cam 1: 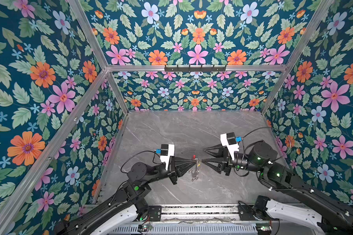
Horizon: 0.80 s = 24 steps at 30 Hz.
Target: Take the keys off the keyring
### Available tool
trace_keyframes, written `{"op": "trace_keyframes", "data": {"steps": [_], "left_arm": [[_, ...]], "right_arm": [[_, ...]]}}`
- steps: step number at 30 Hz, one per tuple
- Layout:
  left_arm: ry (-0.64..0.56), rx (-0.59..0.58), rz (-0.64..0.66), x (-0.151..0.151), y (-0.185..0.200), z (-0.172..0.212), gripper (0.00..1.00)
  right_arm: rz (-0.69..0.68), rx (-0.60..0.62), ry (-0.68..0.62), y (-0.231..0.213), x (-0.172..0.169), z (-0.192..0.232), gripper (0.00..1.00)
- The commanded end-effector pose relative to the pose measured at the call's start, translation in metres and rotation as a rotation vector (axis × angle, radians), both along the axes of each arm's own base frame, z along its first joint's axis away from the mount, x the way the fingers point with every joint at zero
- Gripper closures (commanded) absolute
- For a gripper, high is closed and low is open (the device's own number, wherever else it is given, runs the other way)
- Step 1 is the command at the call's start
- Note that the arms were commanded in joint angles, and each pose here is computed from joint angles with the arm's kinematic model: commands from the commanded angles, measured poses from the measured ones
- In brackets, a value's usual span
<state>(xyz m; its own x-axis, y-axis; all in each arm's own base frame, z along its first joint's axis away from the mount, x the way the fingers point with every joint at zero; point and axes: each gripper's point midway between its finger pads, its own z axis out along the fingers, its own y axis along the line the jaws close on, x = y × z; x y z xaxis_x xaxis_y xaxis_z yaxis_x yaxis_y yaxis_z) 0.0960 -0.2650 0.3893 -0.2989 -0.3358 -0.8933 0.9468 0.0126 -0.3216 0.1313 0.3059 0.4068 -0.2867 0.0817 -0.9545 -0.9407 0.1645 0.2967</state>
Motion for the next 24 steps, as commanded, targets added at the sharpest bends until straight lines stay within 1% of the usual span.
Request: {"op": "trace_keyframes", "data": {"steps": [1, 6, 15, 19, 22, 24], "left_arm": [[-0.037, -0.063, 0.02, -0.001, 0.006, 0.016, 1.0], [-0.03, -0.065, 0.044, 0.002, 0.009, 0.015, 1.0], [-0.011, -0.07, 0.089, 0.009, 0.013, 0.013, 1.0], [-0.008, -0.072, 0.1, 0.011, 0.014, 0.013, 1.0], [-0.006, -0.073, 0.108, 0.012, 0.015, 0.012, 1.0], [-0.004, -0.072, 0.108, 0.012, 0.014, 0.012, 1.0]], "right_arm": [[0.082, 0.109, 0.006, 0.006, -0.01, 0.027, 0.47], [0.11, 0.077, 0.043, 0.014, -0.01, 0.014, 0.58], [0.159, 0.046, 0.073, 0.021, -0.015, 0.004, 0.68], [0.153, 0.041, 0.073, 0.022, -0.014, 0.002, 0.76], [0.145, 0.033, 0.076, 0.021, -0.013, 0.0, 0.79], [0.141, 0.029, 0.078, 0.022, -0.012, -0.002, 0.84]]}}
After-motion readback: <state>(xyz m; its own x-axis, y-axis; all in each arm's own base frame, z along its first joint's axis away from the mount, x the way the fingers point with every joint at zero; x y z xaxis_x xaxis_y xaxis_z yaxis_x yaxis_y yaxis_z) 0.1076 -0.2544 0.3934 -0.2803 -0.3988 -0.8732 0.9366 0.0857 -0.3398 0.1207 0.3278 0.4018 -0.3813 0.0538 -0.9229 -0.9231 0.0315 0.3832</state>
